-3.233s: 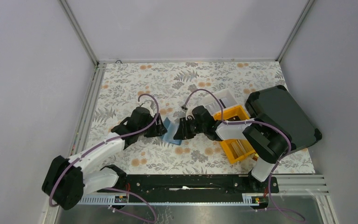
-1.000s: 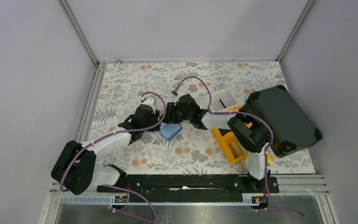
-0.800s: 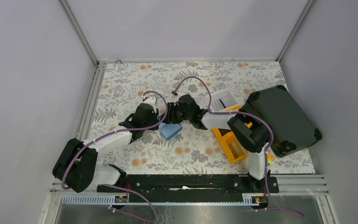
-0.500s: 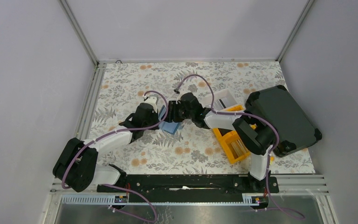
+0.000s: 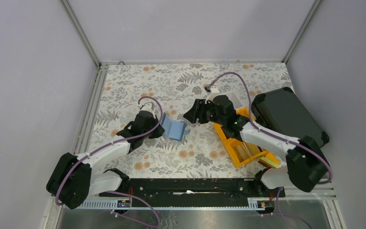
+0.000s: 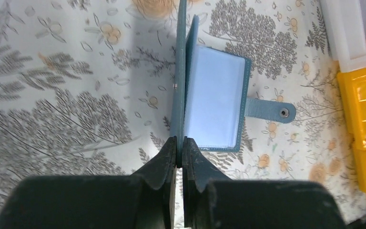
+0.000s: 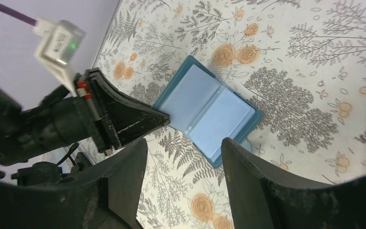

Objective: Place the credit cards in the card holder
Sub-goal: Open the card holder at the center of the board.

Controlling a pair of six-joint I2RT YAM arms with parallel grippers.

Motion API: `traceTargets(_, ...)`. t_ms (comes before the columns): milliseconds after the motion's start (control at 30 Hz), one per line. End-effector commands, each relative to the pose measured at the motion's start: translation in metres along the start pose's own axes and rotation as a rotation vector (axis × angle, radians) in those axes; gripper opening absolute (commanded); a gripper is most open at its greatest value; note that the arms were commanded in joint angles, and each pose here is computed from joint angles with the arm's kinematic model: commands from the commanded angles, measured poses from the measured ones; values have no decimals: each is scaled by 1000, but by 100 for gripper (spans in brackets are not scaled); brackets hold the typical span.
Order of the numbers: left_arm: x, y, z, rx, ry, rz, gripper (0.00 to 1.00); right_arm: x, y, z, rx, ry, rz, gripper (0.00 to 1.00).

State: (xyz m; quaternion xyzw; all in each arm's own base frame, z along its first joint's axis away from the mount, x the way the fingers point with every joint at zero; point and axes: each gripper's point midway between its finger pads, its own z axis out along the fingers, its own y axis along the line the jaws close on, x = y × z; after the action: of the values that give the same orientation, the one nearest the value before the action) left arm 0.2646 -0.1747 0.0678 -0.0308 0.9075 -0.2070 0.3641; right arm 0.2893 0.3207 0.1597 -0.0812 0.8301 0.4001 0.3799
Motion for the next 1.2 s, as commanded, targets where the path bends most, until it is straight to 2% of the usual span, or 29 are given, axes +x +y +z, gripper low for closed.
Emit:
traceTargets(0, 5, -19, -5, 19, -11, -194, 0, -6, -3, -37, 51, -47, -64, 67)
traceTargets(167, 30, -45, -10, 28, 6, -311, 0, 8, -10, -65, 71, -36, -68, 70)
traceTargets(367, 55, -62, -14, 52, 18, -366, 1, 42, -25, -56, 74, 55, -25, 69)
traceTargets(467, 58, -60, -15, 56, 21, -352, 14, 55, -35, -52, 102, 87, -3, 68)
traceTargets(700, 49, -55, -19, 42, -14, -211, 59, 77, -58, -51, 187, 139, 42, 66)
traceTargets(767, 43, -57, -20, 39, -22, -155, 69, 88, -65, -51, 212, 173, 51, 66)
traceTargets(933, 32, -64, -18, 34, -18, -9, 78, 102, -79, -58, 279, 222, 64, 66)
traceTargets(1167, 20, -83, -8, 52, 6, 168, 79, 128, -93, -67, 360, 314, 89, 65)
